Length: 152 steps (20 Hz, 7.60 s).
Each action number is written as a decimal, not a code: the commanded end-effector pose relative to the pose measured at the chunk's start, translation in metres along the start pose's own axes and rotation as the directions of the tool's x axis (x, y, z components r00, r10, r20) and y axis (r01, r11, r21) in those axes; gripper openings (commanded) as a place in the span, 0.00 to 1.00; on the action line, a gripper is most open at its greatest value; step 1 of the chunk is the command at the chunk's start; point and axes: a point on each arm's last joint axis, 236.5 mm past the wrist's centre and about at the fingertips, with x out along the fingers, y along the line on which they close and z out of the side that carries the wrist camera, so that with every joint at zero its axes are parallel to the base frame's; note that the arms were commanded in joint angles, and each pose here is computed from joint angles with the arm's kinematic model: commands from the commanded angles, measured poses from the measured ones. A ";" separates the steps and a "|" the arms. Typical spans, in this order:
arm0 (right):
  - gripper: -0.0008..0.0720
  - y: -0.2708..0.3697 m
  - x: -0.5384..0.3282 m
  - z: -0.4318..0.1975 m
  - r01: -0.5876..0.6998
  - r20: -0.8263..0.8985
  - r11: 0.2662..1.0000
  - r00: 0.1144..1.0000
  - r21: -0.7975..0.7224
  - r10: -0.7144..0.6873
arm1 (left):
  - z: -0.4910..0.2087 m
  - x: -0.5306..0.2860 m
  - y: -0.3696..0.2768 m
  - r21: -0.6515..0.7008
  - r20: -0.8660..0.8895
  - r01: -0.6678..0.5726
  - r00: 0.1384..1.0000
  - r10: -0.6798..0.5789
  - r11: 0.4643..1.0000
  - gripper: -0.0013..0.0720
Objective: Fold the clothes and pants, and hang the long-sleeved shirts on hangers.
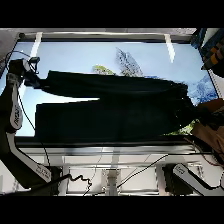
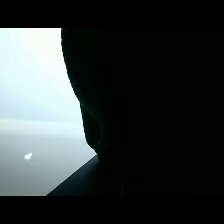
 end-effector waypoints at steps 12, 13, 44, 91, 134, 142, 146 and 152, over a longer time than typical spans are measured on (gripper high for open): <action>0.75 0.004 -0.037 0.076 0.037 0.293 0.999 0.956 -0.023 -0.028 | -0.038 -0.061 0.040 -0.076 -0.077 -0.141 0.988 0.135 0.987 0.05; 0.74 0.005 -0.049 0.088 0.059 0.323 0.997 0.945 -0.045 -0.042 | -0.046 -0.080 0.042 -0.099 -0.082 -0.144 0.987 0.136 0.985 0.05; 0.47 0.018 -0.063 0.056 0.042 0.151 0.997 0.988 -0.063 -0.032 | -0.292 -0.043 -0.030 -0.814 0.147 0.241 0.965 -0.215 0.528 0.95; 0.68 -0.036 0.058 -0.042 0.051 -0.017 0.962 0.999 0.268 -0.048 | -0.184 -0.027 -0.016 -0.680 0.501 0.501 0.850 -0.160 0.535 0.05; 0.11 0.060 -0.044 0.044 -0.394 0.423 0.780 0.887 0.486 0.185 | 0.057 -0.125 -0.001 -0.371 0.651 0.353 0.758 -0.031 0.859 0.04; 0.11 0.100 0.025 0.118 -0.527 0.559 0.603 0.814 0.598 0.157 | 0.102 -0.085 -0.002 -0.498 0.620 0.363 0.784 0.031 0.788 0.04; 0.11 0.106 0.045 0.142 -0.529 0.542 0.549 0.826 0.647 0.156 | 0.086 -0.081 0.029 -0.599 0.552 0.297 0.826 0.115 0.744 0.04; 0.11 0.097 0.052 0.156 -0.536 0.564 0.524 0.816 0.661 0.124 | 0.077 -0.091 0.043 -0.633 0.509 0.273 0.852 0.124 0.724 0.04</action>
